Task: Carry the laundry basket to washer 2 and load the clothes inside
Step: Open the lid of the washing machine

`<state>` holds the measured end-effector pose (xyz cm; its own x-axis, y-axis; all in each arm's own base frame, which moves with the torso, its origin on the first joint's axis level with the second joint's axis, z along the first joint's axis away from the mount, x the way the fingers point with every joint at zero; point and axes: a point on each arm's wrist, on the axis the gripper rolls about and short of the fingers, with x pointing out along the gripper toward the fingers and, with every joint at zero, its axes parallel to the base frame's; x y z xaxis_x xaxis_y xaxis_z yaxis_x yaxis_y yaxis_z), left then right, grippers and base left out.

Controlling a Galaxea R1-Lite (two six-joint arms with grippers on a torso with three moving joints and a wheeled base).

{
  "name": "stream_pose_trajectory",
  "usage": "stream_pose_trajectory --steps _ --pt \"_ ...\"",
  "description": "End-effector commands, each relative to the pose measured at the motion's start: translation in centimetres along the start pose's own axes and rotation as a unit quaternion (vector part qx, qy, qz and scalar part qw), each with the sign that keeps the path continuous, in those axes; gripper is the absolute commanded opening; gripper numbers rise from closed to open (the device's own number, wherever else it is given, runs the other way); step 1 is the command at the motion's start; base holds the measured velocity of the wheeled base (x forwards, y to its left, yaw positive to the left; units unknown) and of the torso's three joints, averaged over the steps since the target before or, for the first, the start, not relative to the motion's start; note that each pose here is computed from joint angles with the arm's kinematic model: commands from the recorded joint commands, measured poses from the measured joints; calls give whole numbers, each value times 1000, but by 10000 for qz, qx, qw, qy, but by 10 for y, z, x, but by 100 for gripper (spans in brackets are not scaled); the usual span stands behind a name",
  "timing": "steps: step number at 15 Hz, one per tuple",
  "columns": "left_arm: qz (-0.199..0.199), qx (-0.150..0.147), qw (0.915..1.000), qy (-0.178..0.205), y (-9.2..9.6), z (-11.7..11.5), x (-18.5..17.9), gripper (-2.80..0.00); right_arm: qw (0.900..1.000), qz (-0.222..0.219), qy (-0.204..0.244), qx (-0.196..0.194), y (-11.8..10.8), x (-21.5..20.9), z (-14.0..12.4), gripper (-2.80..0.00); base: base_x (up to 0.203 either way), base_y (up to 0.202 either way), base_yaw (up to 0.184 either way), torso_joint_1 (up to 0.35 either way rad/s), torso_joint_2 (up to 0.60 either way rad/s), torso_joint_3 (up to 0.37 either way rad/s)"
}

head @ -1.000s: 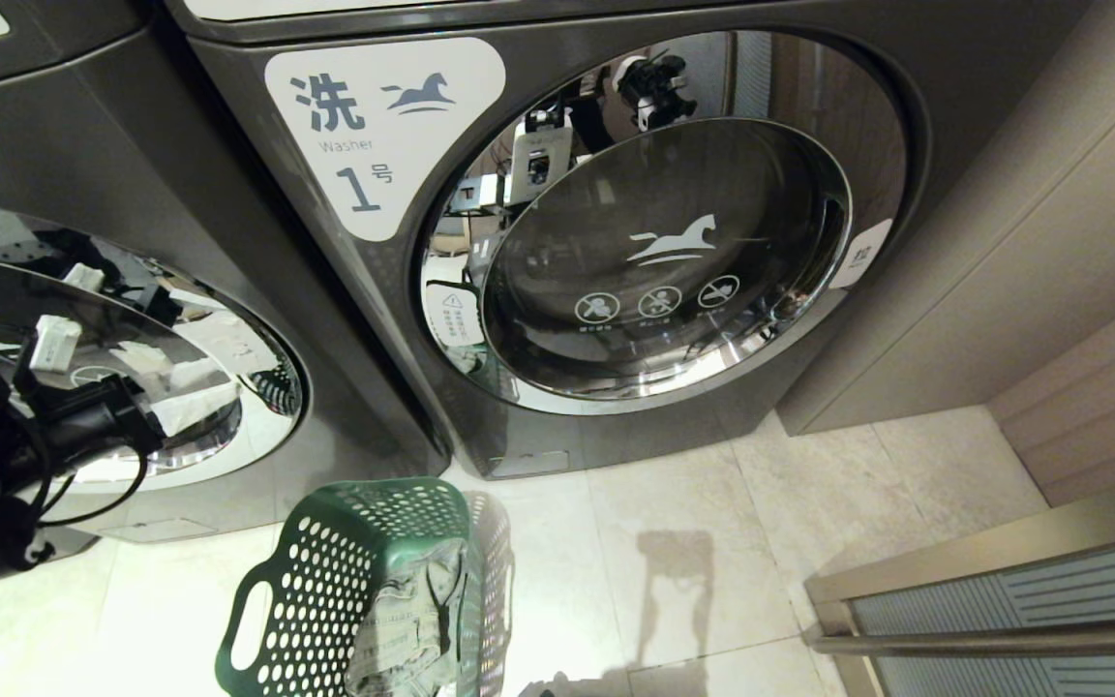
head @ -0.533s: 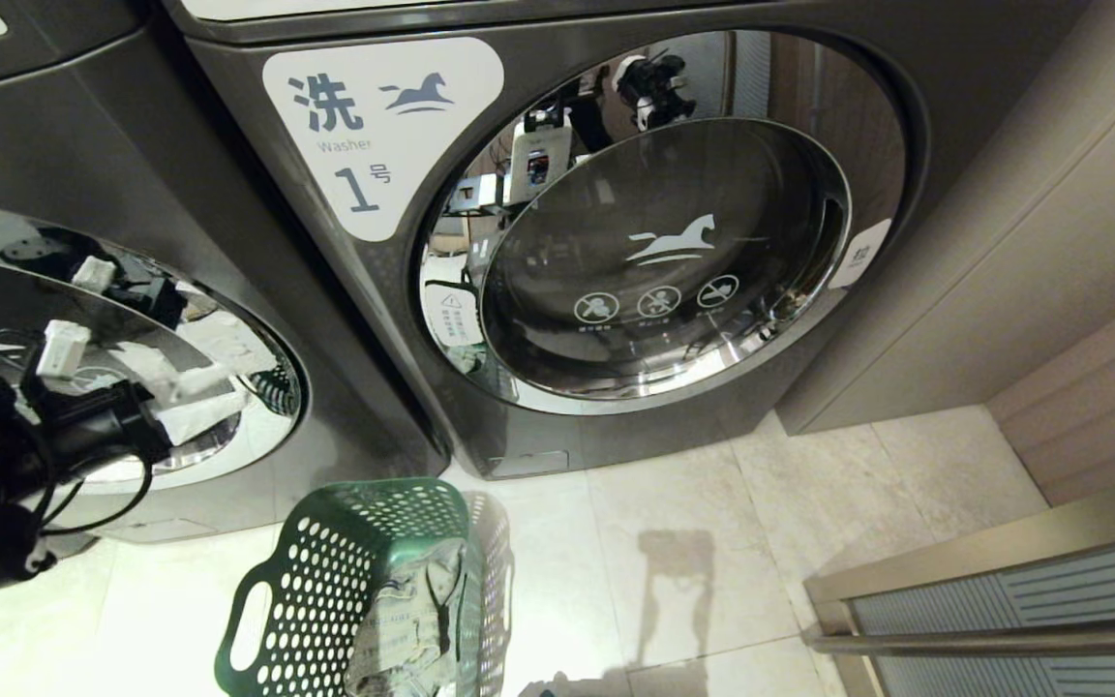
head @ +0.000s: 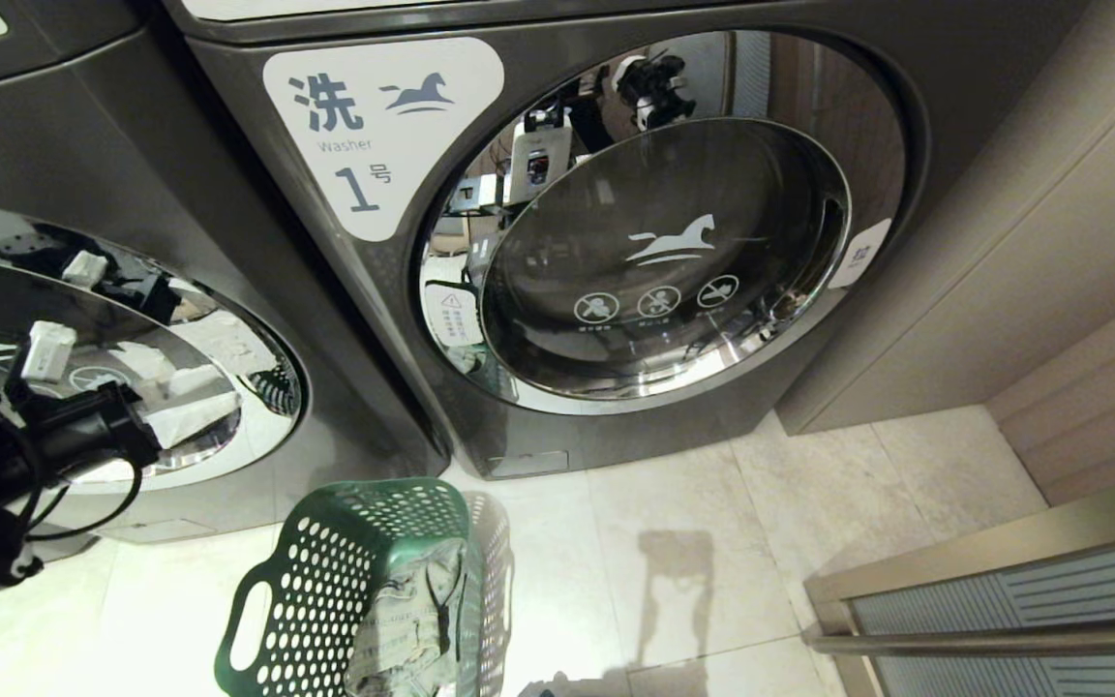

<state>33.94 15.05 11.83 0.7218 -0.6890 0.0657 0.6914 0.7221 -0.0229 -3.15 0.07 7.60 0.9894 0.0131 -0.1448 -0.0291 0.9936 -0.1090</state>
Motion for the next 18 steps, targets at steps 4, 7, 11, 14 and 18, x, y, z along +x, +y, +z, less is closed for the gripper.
stream_pose_trajectory --steps 4,7,11,14,18 --pt "-203 46 9998 7 -4 4 3 0 10000 5 9 -4 0 0 0 -280 0 0 0 0 0 0" --pt "-308 84 9995 14 -6 7 4 0 10000 5 9 -8 0 0 0 -280 0 0 0 0 0 0" --pt "-431 64 9990 38 -7 4 8 0 10000 5 9 -1 0 0 0 -280 0 0 0 0 0 0" --pt "-576 97 9983 29 -13 7 16 0 10000 5 9 -8 0 0 0 -280 0 0 0 0 0 0" --pt "-679 111 9976 65 -20 6 13 0 10000 5 9 -8 0 0 0 -280 0 0 0 0 0 0"
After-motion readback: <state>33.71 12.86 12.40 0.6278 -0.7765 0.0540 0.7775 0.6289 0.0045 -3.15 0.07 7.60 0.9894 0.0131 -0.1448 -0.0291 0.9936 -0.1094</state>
